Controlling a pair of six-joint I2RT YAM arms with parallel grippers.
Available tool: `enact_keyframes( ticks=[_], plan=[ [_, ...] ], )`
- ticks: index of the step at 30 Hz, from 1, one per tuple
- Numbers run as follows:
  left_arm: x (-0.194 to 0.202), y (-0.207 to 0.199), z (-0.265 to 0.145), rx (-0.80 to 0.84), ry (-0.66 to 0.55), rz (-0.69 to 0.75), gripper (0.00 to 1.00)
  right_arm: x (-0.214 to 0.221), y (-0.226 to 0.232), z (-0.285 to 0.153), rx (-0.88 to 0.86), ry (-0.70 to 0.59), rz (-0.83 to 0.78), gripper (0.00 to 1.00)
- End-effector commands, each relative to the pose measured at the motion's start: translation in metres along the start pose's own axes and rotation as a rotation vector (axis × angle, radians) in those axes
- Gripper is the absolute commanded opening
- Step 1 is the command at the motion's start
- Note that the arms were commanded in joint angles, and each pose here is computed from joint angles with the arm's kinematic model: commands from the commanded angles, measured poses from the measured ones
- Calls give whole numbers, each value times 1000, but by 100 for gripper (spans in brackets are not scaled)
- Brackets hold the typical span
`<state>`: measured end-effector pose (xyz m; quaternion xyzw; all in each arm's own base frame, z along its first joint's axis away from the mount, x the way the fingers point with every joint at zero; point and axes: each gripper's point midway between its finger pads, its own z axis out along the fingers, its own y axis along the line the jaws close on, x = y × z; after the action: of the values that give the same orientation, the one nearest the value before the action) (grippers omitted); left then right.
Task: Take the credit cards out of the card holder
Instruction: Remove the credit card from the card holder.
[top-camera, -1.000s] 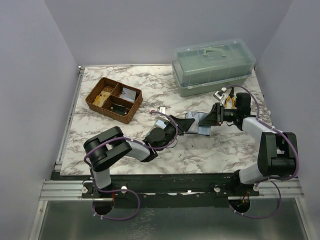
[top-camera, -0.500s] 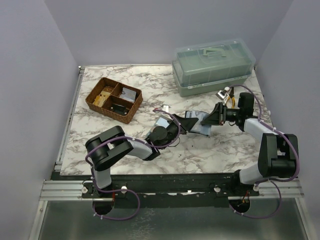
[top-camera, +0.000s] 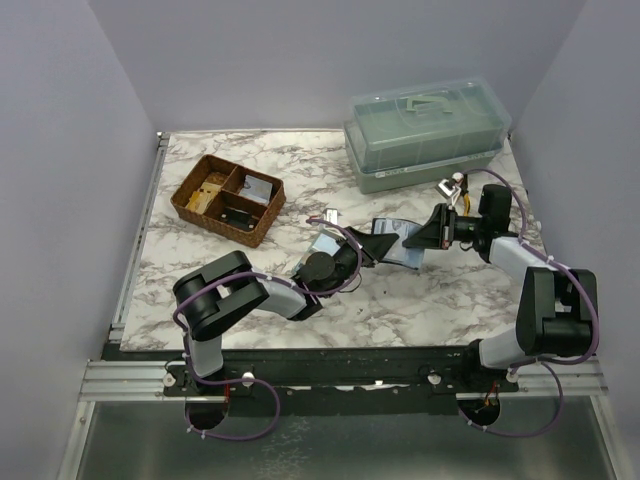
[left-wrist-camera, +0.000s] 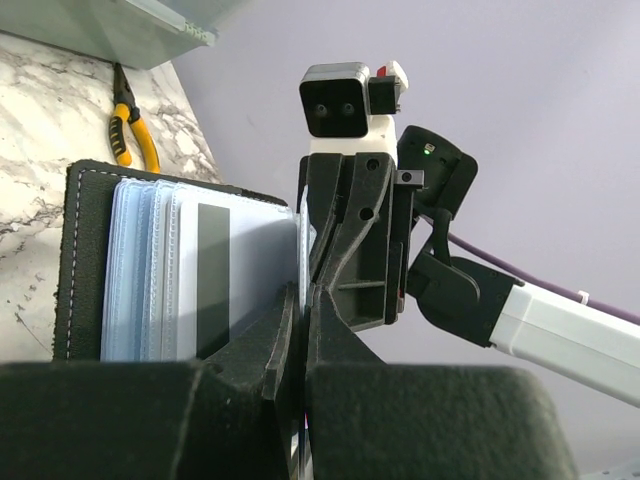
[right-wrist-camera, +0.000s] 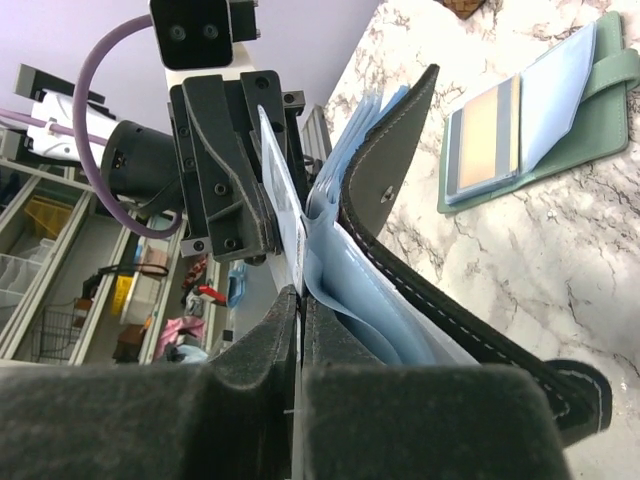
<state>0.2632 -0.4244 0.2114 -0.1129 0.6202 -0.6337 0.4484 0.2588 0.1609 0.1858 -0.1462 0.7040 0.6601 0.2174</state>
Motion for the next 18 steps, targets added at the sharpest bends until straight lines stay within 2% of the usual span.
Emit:
enact_keyframes(
  ticks=[1,8,11,15,18],
  plan=[
    [14,-28,-4,95,66,-37,0,5,11,-1,-36,19,-47,2],
    [0,-29,-8,130,121,-78,14,6,11,-4,-38,12,-67,0],
    [2,-33,-8,161,170,-91,27,6,11,-4,-42,15,-63,0],
    [-3,-36,-11,174,179,-82,30,7,11,-4,-42,14,-70,0],
    [-10,-33,-15,164,178,-78,28,7,11,-4,-46,15,-68,0]
  ],
)
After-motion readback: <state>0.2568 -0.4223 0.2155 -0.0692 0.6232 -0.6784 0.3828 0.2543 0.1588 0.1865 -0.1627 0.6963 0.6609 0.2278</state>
